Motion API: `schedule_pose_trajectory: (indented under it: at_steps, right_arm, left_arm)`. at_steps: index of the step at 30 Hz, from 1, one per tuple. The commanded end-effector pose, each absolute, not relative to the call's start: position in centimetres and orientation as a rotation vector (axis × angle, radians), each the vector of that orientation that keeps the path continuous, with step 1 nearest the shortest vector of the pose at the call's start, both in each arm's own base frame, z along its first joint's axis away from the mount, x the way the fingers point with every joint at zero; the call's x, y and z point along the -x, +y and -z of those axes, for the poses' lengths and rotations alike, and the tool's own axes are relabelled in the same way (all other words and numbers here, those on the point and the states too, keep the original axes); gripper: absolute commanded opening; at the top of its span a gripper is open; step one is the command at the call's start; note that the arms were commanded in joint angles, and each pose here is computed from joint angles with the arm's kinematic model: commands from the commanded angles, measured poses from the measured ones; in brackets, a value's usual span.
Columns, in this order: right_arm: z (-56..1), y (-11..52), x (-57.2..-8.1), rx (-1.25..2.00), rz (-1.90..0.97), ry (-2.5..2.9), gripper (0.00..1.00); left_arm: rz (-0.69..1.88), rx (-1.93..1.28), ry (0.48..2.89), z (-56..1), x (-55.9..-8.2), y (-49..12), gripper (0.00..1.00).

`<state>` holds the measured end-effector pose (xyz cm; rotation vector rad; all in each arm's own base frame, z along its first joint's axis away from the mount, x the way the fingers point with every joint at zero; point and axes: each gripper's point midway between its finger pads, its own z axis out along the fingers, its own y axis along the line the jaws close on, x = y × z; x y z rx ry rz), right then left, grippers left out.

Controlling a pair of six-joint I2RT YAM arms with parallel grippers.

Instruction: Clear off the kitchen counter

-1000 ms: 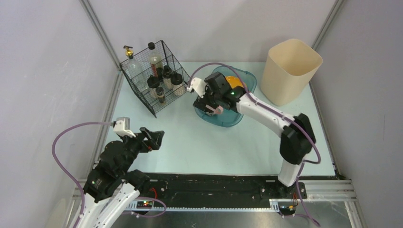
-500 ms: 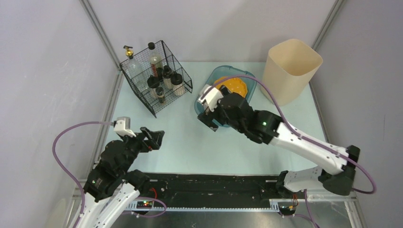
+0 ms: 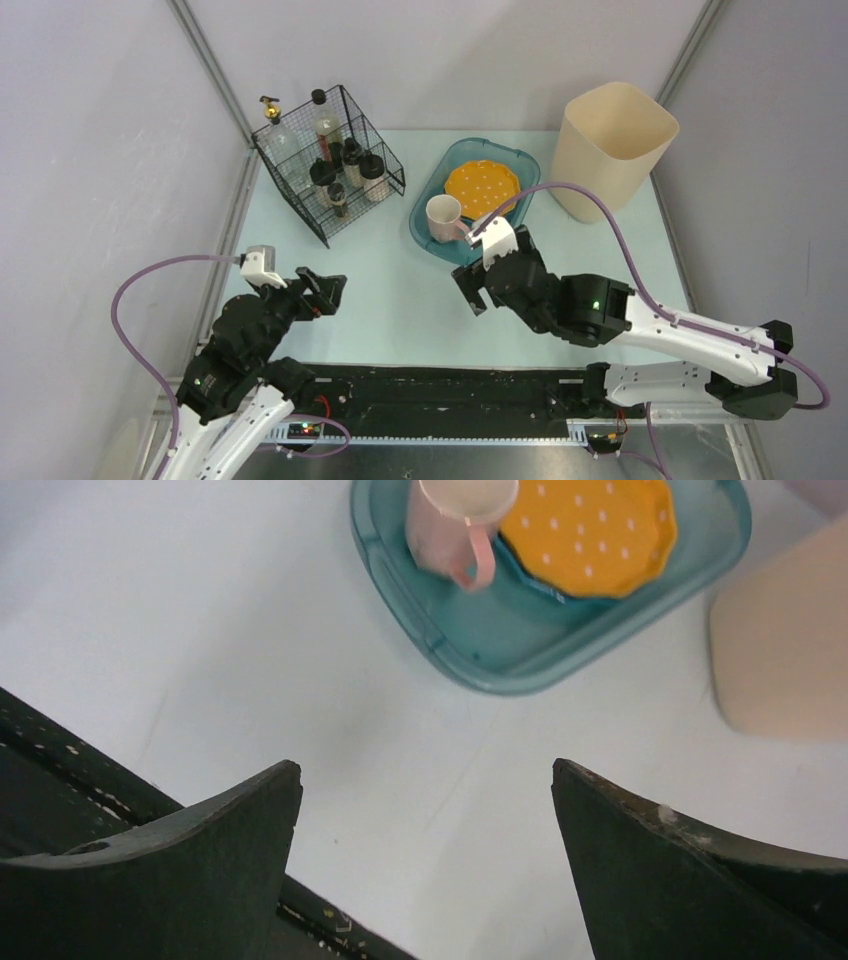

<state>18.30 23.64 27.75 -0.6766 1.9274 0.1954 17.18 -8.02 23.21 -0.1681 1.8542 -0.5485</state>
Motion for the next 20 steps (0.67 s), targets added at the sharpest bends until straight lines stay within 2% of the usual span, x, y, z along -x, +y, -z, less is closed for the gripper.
schedule_pose_trajectory:
  at_steps: [1, 14, 20]
  right_arm:
    - [-26.7, 21.0, -17.8, 0.492, -0.165, 1.973, 0.99]
    - [-25.7, 18.7, -15.8, 0.403, -0.287, 1.966, 1.0]
    - [-24.9, 18.8, -14.9, 0.457, -0.35, 1.966, 0.99]
  left_arm:
    - [0.553, 0.141, 1.845, -23.6, -17.5, -8.5, 0.98]
    - [0.543, 0.143, 1.857, -23.4, -17.7, -8.5, 0.98]
    - [0.542, 0.143, 1.857, -23.4, -17.7, -8.5, 0.98]
